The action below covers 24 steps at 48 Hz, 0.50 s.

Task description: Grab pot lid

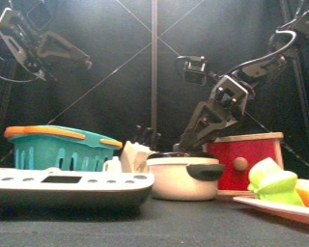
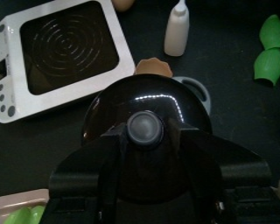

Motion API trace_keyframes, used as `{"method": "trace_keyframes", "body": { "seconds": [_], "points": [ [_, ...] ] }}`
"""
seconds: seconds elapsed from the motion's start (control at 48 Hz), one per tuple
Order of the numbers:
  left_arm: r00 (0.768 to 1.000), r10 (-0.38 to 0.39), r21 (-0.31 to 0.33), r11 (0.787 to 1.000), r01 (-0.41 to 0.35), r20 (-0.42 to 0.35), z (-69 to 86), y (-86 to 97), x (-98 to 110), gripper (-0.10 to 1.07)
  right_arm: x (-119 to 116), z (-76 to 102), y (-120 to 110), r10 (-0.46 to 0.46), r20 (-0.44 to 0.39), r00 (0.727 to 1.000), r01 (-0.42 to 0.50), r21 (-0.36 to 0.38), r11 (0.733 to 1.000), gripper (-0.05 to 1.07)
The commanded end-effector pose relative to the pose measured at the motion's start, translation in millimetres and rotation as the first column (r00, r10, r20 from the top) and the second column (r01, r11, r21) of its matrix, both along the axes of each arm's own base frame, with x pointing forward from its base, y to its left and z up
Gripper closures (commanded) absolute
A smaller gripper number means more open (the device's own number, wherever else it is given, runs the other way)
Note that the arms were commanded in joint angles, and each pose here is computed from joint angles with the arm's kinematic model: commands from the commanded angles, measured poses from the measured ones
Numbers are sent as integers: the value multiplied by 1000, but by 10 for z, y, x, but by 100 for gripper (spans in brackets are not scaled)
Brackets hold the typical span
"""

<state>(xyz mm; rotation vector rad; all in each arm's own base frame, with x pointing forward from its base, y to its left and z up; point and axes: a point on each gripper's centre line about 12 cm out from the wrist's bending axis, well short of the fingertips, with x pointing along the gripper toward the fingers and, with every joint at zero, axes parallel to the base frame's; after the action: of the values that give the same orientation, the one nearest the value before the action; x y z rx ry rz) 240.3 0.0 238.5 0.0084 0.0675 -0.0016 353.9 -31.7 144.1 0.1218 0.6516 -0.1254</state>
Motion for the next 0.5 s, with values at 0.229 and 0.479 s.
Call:
{"method": "trace_keyframes", "body": {
  "seconds": [0.229, 0.479],
  "points": [
    [998, 5, -3, 1000, -5, 58, 111, 11, -86, 35, 104, 29, -33, 0, -10, 1000, 0, -4, 1000, 39],
    [997, 7, -8, 1000, -6, 83, 124, 11, -189, 35, 112, 79, -33, 2, -2, 1000, -2, -6, 1000, 49]
  ]
}}
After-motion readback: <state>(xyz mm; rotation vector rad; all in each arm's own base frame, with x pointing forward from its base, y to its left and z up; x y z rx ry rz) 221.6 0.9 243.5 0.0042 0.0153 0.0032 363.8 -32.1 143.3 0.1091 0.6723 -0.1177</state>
